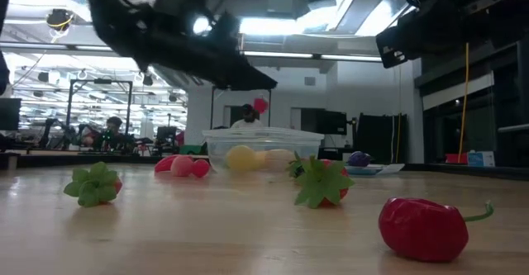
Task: Pick and placing Produce into tupperware
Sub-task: Put the middle red cherry into the transparent container
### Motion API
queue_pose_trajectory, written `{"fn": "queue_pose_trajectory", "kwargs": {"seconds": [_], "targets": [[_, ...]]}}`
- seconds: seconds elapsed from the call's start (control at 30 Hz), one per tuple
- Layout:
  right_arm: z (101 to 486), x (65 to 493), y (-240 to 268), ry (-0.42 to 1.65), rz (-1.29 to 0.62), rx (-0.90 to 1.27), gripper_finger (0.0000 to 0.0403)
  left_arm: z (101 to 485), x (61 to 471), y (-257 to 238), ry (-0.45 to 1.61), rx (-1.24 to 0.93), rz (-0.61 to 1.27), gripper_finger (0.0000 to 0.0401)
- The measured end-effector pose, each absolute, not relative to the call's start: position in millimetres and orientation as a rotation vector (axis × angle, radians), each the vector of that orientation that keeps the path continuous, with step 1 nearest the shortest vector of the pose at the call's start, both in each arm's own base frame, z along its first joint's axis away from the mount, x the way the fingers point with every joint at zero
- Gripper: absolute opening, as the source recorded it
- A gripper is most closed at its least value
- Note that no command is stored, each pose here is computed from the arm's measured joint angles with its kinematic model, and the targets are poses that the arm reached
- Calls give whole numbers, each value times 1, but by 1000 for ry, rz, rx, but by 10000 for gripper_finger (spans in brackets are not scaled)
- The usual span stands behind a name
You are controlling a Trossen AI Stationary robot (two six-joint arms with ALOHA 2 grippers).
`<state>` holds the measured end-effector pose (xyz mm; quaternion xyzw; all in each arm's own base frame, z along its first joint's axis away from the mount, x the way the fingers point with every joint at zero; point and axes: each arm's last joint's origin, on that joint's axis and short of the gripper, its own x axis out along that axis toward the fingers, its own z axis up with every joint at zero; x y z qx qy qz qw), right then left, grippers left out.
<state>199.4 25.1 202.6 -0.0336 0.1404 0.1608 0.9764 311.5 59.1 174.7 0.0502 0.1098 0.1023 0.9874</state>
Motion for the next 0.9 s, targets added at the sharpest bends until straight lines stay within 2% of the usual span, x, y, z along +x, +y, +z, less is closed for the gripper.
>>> {"fn": "queue_pose_trajectory", "kwargs": {"seconds": [0.43,0.9], "targets": [[204,200,25,269,327,-91,7,190,355,101,440,10,79,0],[203,200,25,270,327,-90,7,166,383,114,521,-8,-2,0]]}}
